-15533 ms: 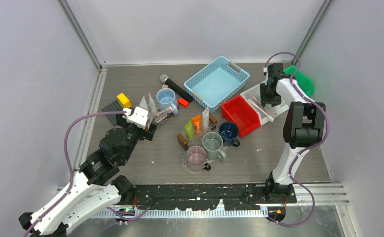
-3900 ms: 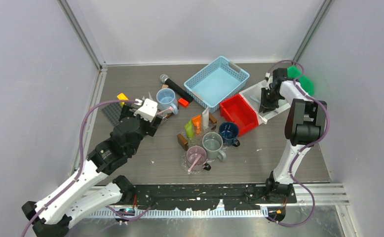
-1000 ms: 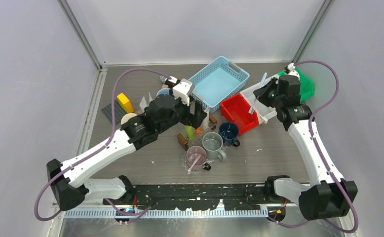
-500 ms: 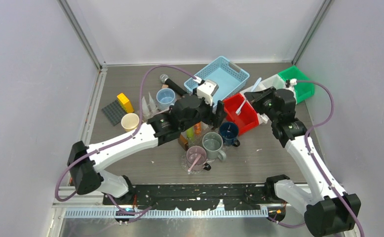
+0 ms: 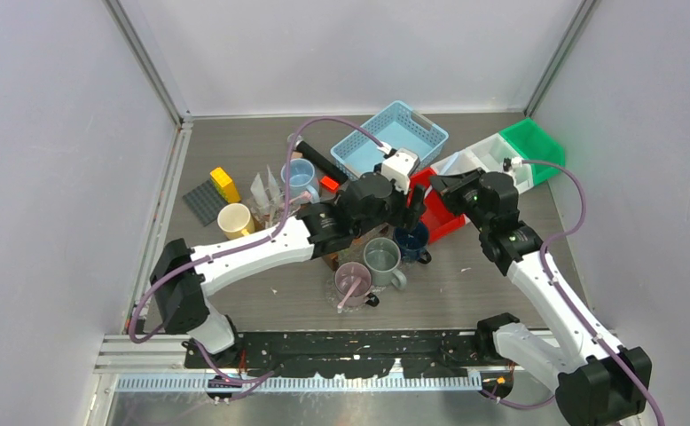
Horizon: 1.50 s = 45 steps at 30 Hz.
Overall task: Prepare toiletry sets of a toothbrush and toothpaste on the tray
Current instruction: Pick up the toothbrush from the storage box, then place the toothbrush in the cup.
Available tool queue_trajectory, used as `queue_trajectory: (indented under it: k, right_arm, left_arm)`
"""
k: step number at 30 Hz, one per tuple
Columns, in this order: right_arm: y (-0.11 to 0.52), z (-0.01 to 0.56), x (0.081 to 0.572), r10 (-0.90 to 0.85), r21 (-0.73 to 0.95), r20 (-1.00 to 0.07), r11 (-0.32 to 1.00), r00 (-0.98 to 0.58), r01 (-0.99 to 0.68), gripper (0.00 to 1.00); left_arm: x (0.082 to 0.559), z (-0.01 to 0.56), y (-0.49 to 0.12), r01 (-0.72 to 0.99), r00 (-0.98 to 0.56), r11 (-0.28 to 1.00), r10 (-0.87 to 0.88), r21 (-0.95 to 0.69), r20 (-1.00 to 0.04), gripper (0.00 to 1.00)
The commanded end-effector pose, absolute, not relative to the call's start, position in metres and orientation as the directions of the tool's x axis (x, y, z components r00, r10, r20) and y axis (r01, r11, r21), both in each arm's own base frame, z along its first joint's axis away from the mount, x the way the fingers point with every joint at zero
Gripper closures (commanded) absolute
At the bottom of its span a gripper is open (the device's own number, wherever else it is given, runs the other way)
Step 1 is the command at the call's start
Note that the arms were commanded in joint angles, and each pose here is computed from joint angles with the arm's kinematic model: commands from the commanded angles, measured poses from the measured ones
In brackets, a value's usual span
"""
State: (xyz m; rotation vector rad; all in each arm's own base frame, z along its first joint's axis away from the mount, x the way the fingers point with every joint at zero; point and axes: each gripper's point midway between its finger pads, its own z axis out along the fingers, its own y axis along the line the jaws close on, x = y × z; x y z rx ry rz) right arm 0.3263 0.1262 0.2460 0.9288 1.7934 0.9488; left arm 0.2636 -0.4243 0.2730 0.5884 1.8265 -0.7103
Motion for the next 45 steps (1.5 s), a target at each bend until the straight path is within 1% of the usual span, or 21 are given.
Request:
queue_trajectory:
  k: [1,4,13,16,21,23,24,25,26,27,28,29,30,33,36,37,40,41,42,43,45]
  right_arm:
    - [0.127,0.273,0.326,0.897,0.912,-0.337,0.386,-0.286,0.136,0.99]
    - [0.131,0.274,0.324,0.895,0.914,-0.334,0.384,-0.294,0.129,0.99]
    - [0.142,0.272,0.318,0.889,0.922,-0.319,0.372,-0.327,0.111,0.99]
    - [0.145,0.271,0.316,0.889,0.925,-0.31,0.364,-0.336,0.107,0.99]
    - [0.149,0.272,0.312,0.886,0.928,-0.309,0.36,-0.345,0.094,0.99]
    - [0.15,0.272,0.311,0.882,0.928,-0.314,0.363,-0.352,0.084,0.94]
    - [0.15,0.272,0.311,0.878,0.926,-0.321,0.37,-0.354,0.079,0.88]
    - [0.15,0.274,0.31,0.878,0.927,-0.324,0.37,-0.353,0.069,0.84]
    - [0.15,0.273,0.309,0.874,0.924,-0.333,0.378,-0.354,0.063,0.77]
    - [0.15,0.276,0.308,0.872,0.923,-0.339,0.38,-0.352,0.052,0.74]
    - [0.149,0.276,0.308,0.868,0.919,-0.352,0.391,-0.351,0.046,0.66]
    - [0.148,0.278,0.306,0.866,0.918,-0.358,0.395,-0.348,0.039,0.63]
    - [0.147,0.28,0.305,0.862,0.913,-0.373,0.406,-0.343,0.028,0.55]
    - [0.14,0.283,0.303,0.827,0.873,-0.457,0.487,-0.328,0.013,0.42]
    - [0.131,0.283,0.299,0.778,0.818,-0.539,0.575,-0.323,0.023,0.35]
    - [0.125,0.288,0.298,0.754,0.787,-0.584,0.617,-0.302,0.017,0.3]
    - [0.104,0.286,0.291,0.703,0.714,-0.662,0.697,-0.26,0.066,0.25]
    - [0.093,0.289,0.289,0.683,0.685,-0.696,0.724,-0.221,0.083,0.24]
    - [0.086,0.287,0.287,0.668,0.664,-0.713,0.741,-0.213,0.104,0.24]
    - [0.075,0.291,0.284,0.647,0.636,-0.743,0.762,-0.173,0.121,0.2]
    - [0.059,0.291,0.279,0.606,0.586,-0.784,0.794,-0.136,0.161,0.17]
  left_arm:
    - [0.272,0.3,-0.433,0.654,-0.31,0.719,-0.028,-0.235,-0.95,0.38]
    - [0.275,0.295,-0.437,0.645,-0.312,0.729,-0.023,-0.23,-0.95,0.44]
    - [0.28,0.287,-0.447,0.639,-0.315,0.734,-0.024,-0.23,-0.949,0.52]
    - [0.28,0.284,-0.448,0.636,-0.323,0.735,-0.025,-0.236,-0.946,0.61]
    - [0.278,0.285,-0.447,0.638,-0.327,0.731,-0.031,-0.244,-0.945,0.85]
    - [0.277,0.286,-0.444,0.64,-0.324,0.731,-0.022,-0.236,-0.946,0.93]
    - [0.277,0.286,-0.442,0.641,-0.322,0.733,-0.012,-0.228,-0.947,0.95]
    - [0.276,0.286,-0.44,0.642,-0.322,0.734,-0.002,-0.22,-0.947,0.97]
    - [0.275,0.285,-0.438,0.643,-0.323,0.736,0.012,-0.211,-0.946,0.97]
    - [0.274,0.285,-0.435,0.644,-0.325,0.738,0.023,-0.203,-0.945,0.99]
    - [0.272,0.285,-0.433,0.646,-0.326,0.738,0.035,-0.195,-0.945,1.0]
    - [0.27,0.284,-0.43,0.651,-0.326,0.736,0.051,-0.185,-0.944,1.0]
    - [0.268,0.283,-0.426,0.654,-0.329,0.737,0.072,-0.172,-0.942,1.0]
    - [0.261,0.282,-0.412,0.667,-0.331,0.734,0.141,-0.126,-0.933,1.0]
    - [0.251,0.279,-0.394,0.68,-0.34,0.731,0.236,-0.064,-0.91,1.0]
    - [0.248,0.278,-0.386,0.683,-0.345,0.729,0.268,-0.045,-0.899,1.0]
    - [0.233,0.277,-0.36,0.699,-0.362,0.715,0.356,0.001,-0.861,1.0]
    - [0.228,0.275,-0.35,0.704,-0.372,0.71,0.389,0.016,-0.843,1.0]
    - [0.22,0.269,-0.337,0.71,-0.391,0.704,0.434,0.035,-0.812,1.0]
    - [0.215,0.268,-0.329,0.717,-0.398,0.695,0.462,0.045,-0.793,1.0]
    - [0.203,0.263,-0.312,0.731,-0.421,0.68,0.517,0.059,-0.746,1.0]
